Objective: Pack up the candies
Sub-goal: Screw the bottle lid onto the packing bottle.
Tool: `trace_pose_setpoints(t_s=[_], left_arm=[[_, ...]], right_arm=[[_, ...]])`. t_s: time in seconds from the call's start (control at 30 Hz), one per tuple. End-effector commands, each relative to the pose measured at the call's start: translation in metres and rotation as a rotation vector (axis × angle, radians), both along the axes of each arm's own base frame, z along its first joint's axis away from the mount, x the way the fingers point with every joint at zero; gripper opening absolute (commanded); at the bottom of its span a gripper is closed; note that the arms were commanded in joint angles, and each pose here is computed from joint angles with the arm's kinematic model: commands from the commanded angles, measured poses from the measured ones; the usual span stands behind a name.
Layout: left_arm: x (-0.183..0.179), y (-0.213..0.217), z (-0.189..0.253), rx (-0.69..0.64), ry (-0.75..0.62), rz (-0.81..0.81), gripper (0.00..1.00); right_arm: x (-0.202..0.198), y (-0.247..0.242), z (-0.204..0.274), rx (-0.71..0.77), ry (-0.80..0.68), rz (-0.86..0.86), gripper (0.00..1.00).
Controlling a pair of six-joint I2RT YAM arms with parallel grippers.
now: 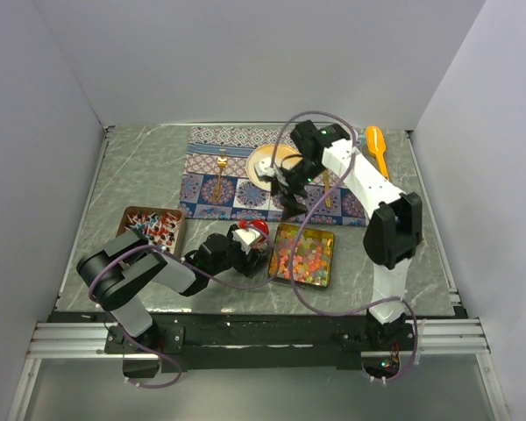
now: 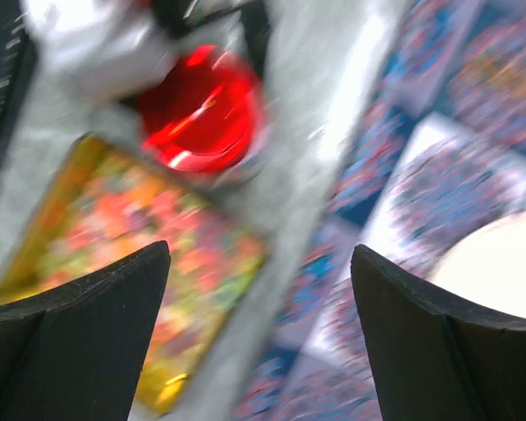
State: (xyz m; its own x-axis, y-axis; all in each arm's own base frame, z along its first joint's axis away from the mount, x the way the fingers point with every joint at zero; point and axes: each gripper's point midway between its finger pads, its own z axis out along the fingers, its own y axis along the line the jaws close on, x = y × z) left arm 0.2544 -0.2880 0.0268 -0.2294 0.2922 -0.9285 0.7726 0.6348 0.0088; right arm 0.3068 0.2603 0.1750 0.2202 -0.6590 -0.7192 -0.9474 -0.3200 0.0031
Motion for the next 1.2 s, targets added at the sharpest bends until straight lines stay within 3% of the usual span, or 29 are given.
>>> trace_pose_setpoints(t_s=[0.0, 0.23, 0.63, 1.17], left_arm=[[-0.016, 0.005, -0.031, 0.074, 0.115, -0.036, 0.01], [-0.012, 0.009, -0.032, 0.101, 0.088, -0.022, 0.01], [-0.011, 0.01, -0.035, 0.11, 0.099, -0.013, 0.01], [-0.007, 0.013, -0.039, 0.121, 0.104, 0.012, 0.01]], right_arm=[[-0.02, 0.033, 0.009, 0.072, 0.042, 0.129, 0.93], [-0.063, 0.049, -0.005, 0.078, 0.087, 0.255, 1.0], [-0.068, 0.035, -0.029, -0.023, 0.12, 0.249, 1.0], [-0.085, -0.027, -0.023, -0.113, 0.203, 0.057, 0.96]])
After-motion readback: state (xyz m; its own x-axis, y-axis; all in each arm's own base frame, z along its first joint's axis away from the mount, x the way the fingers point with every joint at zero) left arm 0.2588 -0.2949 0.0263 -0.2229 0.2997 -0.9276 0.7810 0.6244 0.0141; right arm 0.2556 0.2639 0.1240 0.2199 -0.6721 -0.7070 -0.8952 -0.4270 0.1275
